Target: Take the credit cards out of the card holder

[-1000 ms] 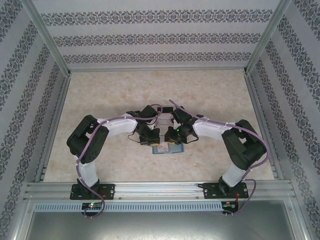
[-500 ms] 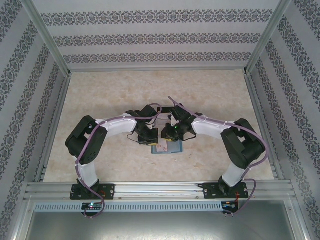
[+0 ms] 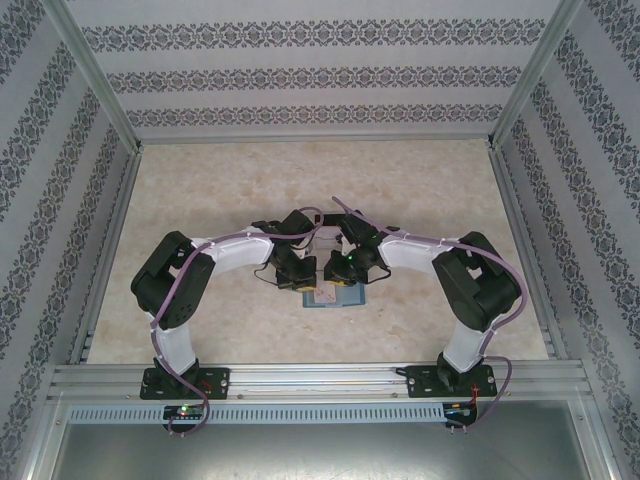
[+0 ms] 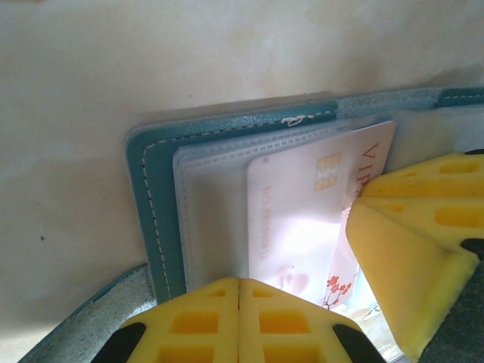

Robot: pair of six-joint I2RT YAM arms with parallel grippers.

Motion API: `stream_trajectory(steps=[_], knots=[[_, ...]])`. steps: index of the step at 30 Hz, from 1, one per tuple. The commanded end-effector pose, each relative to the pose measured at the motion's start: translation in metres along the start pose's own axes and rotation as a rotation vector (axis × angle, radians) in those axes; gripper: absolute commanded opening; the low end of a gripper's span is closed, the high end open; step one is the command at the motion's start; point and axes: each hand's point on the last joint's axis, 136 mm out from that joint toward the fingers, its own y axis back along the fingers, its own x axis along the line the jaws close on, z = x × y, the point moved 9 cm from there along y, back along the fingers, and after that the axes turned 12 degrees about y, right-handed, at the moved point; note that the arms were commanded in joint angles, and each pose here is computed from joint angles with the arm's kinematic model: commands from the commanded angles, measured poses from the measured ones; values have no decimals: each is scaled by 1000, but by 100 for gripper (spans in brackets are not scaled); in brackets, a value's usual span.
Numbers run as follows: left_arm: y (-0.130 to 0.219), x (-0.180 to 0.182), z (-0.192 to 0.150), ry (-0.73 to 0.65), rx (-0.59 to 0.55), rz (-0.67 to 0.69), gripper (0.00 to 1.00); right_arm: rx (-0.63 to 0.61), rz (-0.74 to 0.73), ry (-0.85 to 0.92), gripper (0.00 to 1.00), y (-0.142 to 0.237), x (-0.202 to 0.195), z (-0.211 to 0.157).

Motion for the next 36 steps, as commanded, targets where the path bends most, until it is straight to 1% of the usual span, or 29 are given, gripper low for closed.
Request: stream_trajectory(steps=[1,4,6,9,19,29,36], knots=[[-3,9,2,20,8,52,6,-3,-67,-3,21,7,-4,-3],[-5,10,2,21,16,59,6,-22,-21,4,21,11,1,-1],[-8,12,2,26,22,71,6,-27,-7,4,24,13,4,0],[-12,18,2,32,25,101,6,-22,-14,6,26,15,3,0],[-19,27,0,43,38,144,5,20,-52,-6,27,5,-9,-7],[-23,32,1,46,44,177,4,5,-50,-3,32,13,-7,-9],[-23,32,1,46,49,182,4,-4,-31,-11,33,17,-8,-10]])
